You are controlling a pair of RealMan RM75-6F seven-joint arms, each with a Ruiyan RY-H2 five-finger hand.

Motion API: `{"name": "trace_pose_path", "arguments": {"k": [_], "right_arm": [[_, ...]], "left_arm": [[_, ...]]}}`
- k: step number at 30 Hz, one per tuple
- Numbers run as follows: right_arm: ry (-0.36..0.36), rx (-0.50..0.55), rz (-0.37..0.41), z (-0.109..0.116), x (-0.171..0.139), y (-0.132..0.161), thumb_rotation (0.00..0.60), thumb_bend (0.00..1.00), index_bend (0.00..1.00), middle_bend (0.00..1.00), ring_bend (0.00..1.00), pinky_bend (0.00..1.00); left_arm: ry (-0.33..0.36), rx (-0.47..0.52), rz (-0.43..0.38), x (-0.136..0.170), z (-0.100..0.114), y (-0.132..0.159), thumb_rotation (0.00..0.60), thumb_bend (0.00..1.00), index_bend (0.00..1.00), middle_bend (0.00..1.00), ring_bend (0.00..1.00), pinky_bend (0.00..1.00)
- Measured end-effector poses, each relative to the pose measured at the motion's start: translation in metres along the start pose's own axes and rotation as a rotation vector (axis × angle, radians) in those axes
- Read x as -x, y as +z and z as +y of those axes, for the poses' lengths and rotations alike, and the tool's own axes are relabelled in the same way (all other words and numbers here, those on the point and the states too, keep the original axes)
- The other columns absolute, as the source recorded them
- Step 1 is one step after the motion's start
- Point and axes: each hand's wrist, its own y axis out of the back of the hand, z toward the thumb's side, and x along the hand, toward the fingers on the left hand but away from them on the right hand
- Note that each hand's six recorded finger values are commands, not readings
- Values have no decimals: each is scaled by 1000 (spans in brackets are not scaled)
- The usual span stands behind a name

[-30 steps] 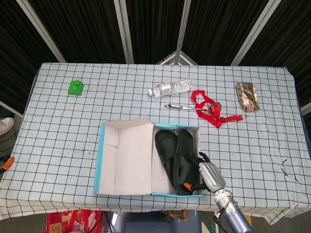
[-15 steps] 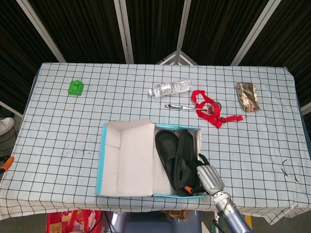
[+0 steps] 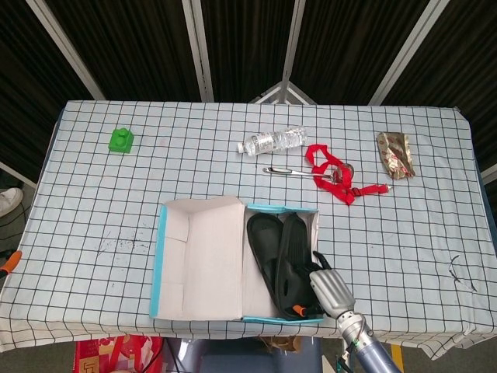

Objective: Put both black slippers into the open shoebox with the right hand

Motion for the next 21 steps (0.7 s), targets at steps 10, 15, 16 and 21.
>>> {"name": "trace_pose_path", "arguments": {"k": [10, 15, 16, 21], "right_arm": [[39, 80, -6, 12, -3, 12, 600, 434, 562, 413, 262, 93], [37, 94, -6, 18, -3, 16, 600, 433, 422, 395, 262, 93], [35, 100, -7, 19, -3, 17, 600, 433, 396, 379, 261, 93], [31, 121, -5, 28, -2, 19, 600, 434, 293, 282, 239, 92]], "left_arm": [[-5, -1, -2, 0, -1, 0, 600, 72, 144, 0, 0, 99], [-4, -1, 1, 0, -1, 0, 600, 72, 147, 0, 0, 99], [-3, 0, 2, 0, 0, 0, 600, 72, 148, 0, 0, 99], [-3, 2, 2, 0, 1, 0, 600, 72, 150, 0, 0, 99]]}}
